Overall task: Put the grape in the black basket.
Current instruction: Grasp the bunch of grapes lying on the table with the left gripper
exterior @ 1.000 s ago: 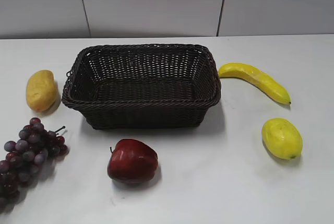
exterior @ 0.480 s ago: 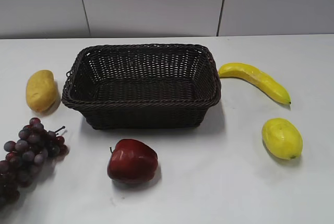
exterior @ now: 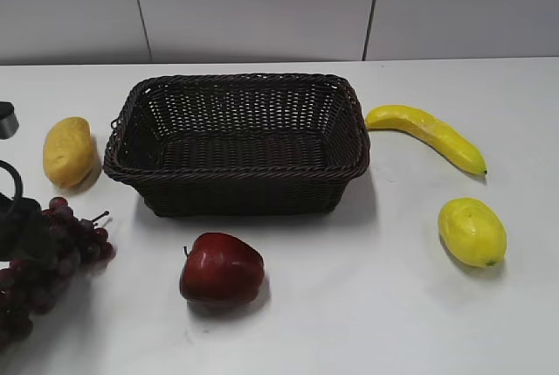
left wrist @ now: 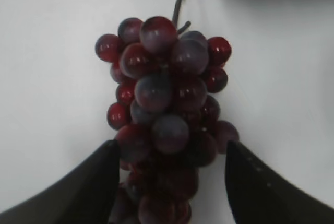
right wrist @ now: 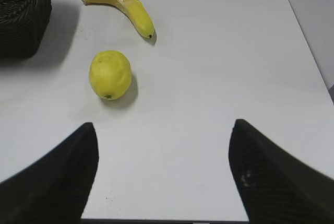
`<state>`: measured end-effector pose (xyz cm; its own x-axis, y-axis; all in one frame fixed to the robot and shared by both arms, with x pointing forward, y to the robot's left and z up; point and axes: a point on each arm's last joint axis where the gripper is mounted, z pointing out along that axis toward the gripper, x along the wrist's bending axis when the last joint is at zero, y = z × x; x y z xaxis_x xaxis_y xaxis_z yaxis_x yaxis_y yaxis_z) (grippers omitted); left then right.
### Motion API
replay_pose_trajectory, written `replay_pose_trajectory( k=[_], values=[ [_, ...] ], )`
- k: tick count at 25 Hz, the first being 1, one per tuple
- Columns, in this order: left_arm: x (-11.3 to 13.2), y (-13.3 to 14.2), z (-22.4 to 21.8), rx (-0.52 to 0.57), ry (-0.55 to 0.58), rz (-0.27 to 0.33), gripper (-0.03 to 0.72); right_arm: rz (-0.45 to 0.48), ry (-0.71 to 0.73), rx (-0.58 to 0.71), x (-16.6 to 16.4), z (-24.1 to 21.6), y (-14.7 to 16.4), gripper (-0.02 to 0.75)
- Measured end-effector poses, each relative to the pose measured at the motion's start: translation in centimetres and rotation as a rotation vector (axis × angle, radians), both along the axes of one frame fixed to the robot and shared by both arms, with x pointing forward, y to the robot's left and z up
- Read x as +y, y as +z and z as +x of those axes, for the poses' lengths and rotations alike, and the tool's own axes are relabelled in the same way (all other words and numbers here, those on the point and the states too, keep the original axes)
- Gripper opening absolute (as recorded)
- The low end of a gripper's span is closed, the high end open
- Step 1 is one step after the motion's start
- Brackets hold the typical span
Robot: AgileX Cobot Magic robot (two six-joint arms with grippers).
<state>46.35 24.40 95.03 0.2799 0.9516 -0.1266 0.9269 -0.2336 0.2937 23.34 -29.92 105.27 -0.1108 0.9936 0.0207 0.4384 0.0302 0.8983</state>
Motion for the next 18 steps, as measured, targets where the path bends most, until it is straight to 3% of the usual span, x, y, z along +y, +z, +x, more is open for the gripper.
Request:
replay_pose_trajectory(
  k=[11,13,17,18],
  values=[
    [-0.2,-5.4,1.8,0.106,0.046,0.026,0.617,0.0,0.0,0.0,0.0,0.0,0.0,0.59],
    [-0.2,-5.4,1.8,0.105,0.048,0.026,0.565,0.0,0.0,0.0,0.0,0.0,0.0,0.59],
    [-0.4,-5.2,1.9,0.131,0.052,0.012,0.351,0.0,0.0,0.0,0.0,0.0,0.0,0.59],
    [-0.4,-5.1,1.9,0.141,0.048,0.01,0.351,0.0,0.0,0.0,0.0,0.0,0.0,0.59]
  ],
)
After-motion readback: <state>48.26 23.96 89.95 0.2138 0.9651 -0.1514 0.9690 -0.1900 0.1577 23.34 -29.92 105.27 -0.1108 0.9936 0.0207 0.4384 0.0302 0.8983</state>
